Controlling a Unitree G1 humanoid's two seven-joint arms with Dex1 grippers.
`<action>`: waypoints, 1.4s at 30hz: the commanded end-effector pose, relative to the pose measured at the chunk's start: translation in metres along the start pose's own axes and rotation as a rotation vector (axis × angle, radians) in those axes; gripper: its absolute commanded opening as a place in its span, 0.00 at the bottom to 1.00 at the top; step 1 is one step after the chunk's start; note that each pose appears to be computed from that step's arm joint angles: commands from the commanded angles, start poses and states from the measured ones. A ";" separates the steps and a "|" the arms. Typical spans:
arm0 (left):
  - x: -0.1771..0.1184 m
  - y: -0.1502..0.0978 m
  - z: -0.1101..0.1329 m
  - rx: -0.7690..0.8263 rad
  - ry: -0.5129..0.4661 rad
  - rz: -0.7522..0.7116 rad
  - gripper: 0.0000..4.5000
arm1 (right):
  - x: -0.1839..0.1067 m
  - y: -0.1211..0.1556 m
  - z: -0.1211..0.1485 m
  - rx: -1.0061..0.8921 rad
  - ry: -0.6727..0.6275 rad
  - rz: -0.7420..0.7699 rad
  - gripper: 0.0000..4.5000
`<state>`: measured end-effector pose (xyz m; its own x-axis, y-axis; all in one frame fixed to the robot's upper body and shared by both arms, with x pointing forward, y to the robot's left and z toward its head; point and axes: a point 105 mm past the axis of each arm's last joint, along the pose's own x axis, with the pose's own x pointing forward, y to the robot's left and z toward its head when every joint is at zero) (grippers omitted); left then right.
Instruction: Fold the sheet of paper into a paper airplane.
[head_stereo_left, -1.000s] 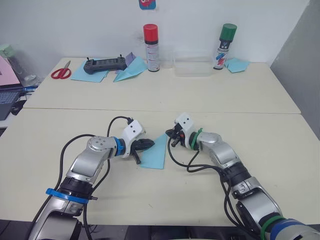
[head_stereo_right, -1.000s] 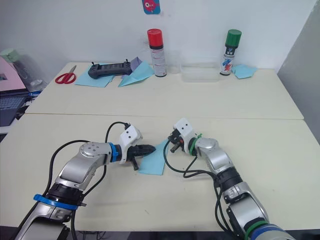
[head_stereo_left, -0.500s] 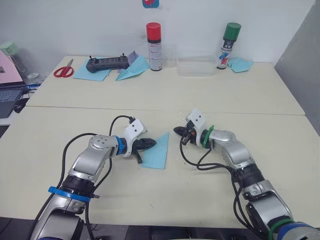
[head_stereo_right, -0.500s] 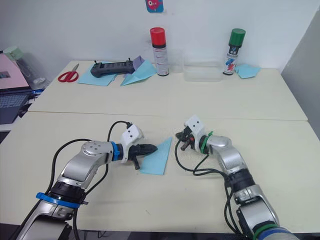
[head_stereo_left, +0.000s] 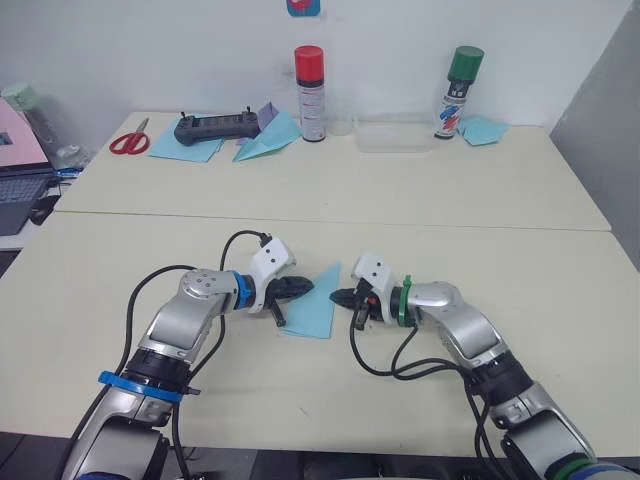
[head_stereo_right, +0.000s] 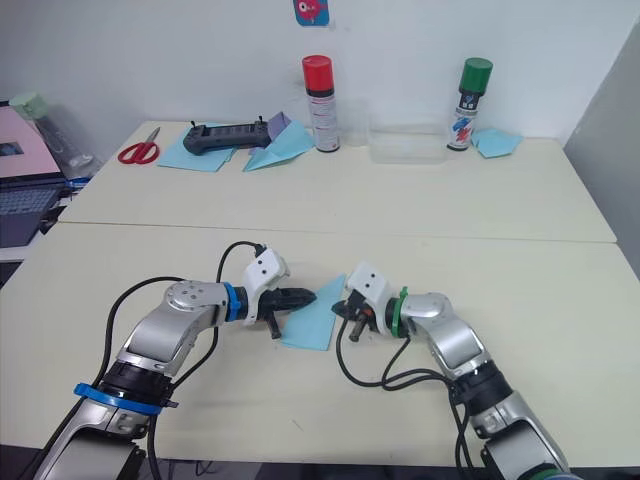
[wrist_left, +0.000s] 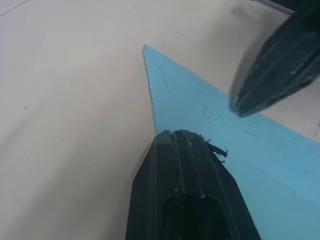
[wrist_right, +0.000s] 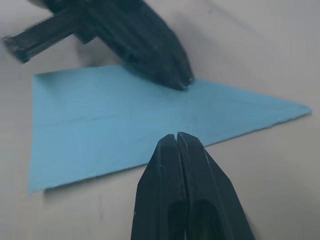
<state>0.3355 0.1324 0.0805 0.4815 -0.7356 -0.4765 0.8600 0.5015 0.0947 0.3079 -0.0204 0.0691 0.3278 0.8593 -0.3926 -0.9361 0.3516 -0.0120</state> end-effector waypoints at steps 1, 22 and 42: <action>0.002 -0.003 -0.027 -0.053 0.099 0.003 0.00 | 0.001 0.019 -0.009 0.106 0.035 0.090 0.00; -0.004 -0.015 -0.039 -0.080 0.129 0.002 0.00 | -0.022 0.060 0.009 0.155 -0.012 0.354 0.00; -0.027 0.022 -0.010 0.031 0.012 0.102 0.00 | 0.012 -0.002 -0.007 -0.010 0.077 -0.025 0.00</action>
<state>0.3344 0.1460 0.0843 0.5168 -0.7224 -0.4593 0.8450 0.5165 0.1385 0.3166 -0.0057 0.0736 0.3495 0.8461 -0.4024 -0.9308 0.3626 -0.0460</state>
